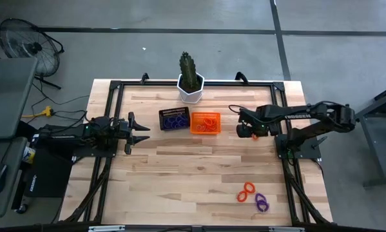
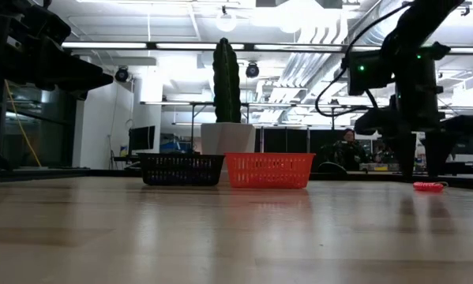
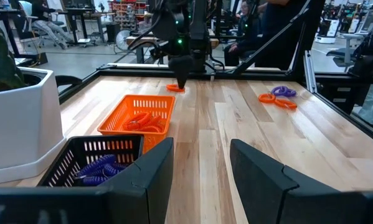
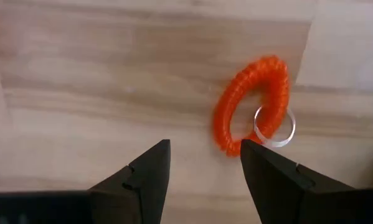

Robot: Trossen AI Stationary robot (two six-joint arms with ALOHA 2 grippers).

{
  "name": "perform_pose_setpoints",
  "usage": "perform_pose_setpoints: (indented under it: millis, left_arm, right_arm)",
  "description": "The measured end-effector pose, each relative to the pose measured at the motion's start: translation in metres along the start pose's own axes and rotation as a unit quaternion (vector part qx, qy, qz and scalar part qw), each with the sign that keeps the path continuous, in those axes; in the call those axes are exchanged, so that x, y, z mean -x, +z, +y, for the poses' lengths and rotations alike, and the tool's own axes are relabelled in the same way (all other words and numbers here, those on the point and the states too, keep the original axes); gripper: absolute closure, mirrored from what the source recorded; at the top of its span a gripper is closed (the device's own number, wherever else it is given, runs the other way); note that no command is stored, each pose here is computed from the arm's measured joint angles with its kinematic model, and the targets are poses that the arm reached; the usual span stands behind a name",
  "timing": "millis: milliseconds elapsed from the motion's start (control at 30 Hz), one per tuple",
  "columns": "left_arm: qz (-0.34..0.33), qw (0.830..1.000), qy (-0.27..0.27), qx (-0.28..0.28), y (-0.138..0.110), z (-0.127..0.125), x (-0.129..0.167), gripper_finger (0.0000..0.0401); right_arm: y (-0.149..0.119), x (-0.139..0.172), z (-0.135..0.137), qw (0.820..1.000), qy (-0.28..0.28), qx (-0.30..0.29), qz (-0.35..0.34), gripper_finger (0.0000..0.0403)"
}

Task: Sort spring keychains
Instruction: Put the orange spring keychain in the orange bin

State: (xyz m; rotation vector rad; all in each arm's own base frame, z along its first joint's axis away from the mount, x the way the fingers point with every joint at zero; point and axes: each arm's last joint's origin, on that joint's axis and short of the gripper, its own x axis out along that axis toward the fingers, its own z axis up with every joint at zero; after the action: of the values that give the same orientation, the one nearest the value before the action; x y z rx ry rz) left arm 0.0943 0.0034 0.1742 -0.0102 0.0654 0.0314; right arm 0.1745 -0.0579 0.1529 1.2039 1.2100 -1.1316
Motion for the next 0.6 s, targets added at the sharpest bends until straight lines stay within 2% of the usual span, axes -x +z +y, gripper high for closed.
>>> perform_pose_setpoints:
  millis: [500, 600]
  left_arm:
    - [0.0, 1.0, 0.0, 0.0, 0.0, 0.0, 0.0, 0.0245]
    - [0.0, 1.0, 0.0, 0.0, 0.0, 0.0, 0.0, 0.0245]
  right_arm:
    - [0.008, -0.02, -0.008, 0.998, 0.035, -0.045, -0.037, 0.0213]
    - [0.008, -0.023, -0.008, 0.998, 0.028, -0.053, -0.034, 0.0213]
